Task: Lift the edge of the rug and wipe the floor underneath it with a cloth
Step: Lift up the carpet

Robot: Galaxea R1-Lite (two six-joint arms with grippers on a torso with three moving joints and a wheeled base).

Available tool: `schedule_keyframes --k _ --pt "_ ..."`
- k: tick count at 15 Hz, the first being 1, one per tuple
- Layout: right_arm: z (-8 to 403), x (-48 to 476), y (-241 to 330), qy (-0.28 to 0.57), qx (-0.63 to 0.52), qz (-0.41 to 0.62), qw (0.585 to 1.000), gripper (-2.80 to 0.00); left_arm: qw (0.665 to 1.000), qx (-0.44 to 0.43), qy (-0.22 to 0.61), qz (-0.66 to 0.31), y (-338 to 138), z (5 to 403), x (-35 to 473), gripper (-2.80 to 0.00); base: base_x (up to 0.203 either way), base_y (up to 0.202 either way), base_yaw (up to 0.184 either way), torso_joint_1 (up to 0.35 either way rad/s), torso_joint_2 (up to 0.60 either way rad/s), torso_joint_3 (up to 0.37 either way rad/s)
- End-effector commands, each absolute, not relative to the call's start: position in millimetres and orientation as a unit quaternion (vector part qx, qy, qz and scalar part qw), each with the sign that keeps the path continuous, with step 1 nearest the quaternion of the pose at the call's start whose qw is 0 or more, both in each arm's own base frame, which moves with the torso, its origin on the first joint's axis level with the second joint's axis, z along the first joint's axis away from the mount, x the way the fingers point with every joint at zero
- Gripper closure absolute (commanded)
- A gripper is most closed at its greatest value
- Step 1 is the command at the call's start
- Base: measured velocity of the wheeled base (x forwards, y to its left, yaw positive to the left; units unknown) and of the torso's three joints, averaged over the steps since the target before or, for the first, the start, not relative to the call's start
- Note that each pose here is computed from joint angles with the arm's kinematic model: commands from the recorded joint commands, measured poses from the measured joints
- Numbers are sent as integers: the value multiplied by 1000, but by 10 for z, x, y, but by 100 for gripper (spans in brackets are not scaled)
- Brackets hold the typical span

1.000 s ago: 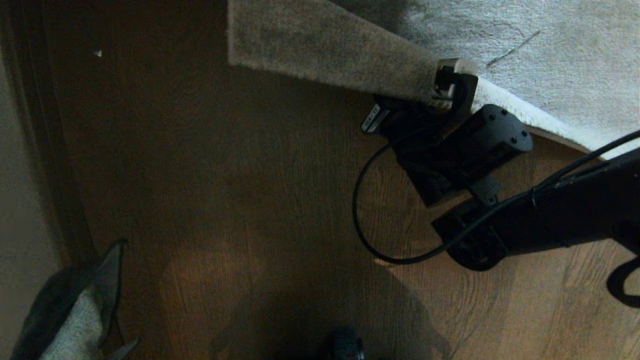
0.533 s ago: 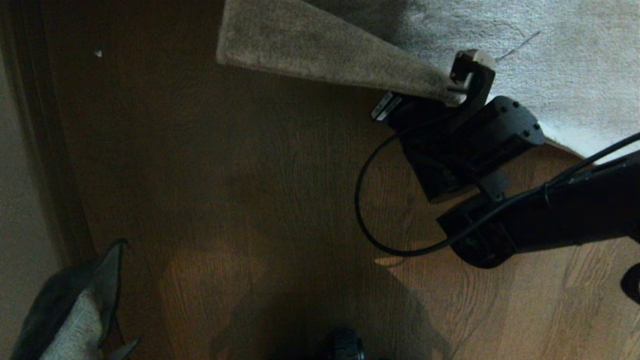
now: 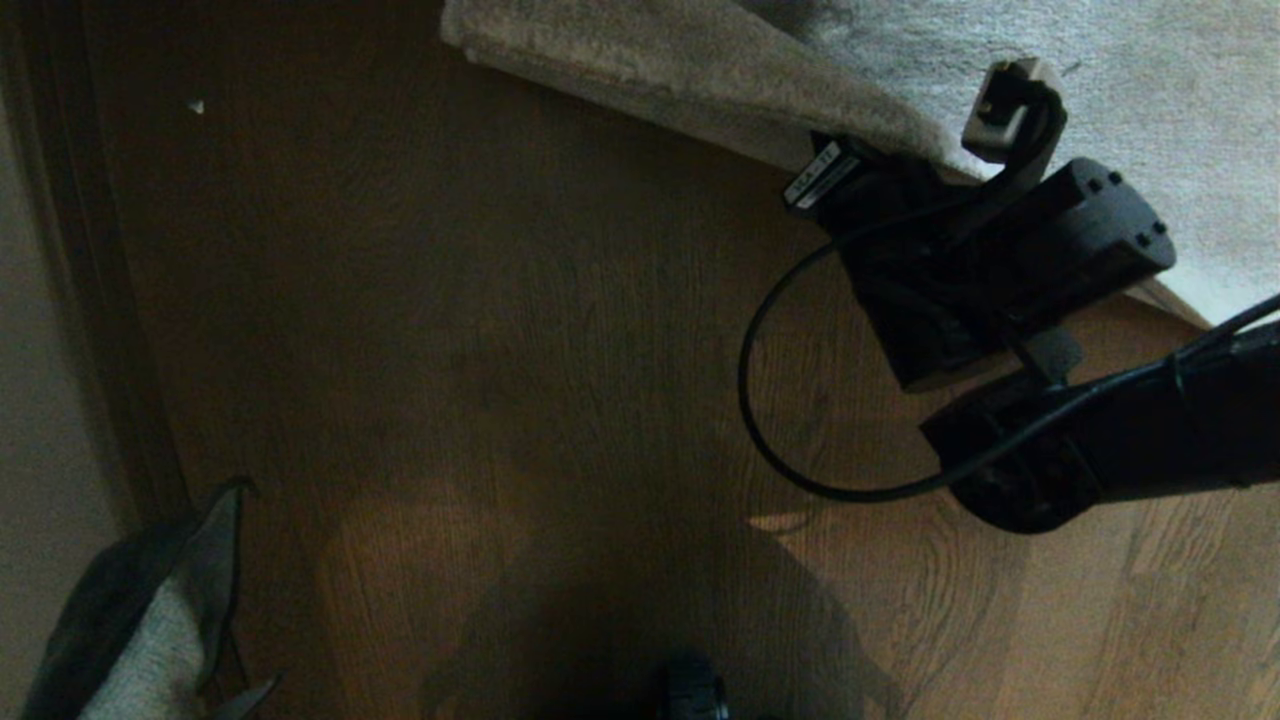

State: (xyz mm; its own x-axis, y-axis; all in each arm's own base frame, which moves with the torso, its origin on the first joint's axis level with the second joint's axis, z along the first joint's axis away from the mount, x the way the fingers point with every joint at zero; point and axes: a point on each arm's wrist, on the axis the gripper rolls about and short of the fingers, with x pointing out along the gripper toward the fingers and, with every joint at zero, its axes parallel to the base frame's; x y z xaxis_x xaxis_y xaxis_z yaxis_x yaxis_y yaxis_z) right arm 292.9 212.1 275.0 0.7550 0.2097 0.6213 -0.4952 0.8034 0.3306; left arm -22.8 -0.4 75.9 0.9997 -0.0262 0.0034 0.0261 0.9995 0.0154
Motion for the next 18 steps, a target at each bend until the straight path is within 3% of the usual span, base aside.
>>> schedule_keyframes --k 1,18 --pt "2849 2843 2021 -302 259 194 897 0 1000 8 -2 -13 -4 760 -228 0 0 0 0 0 0 0" --pt "2833 2766 1895 -290 255 189 903 0 1000 8 -2 -13 -4 760 -228 0 0 0 0 0 0 0"
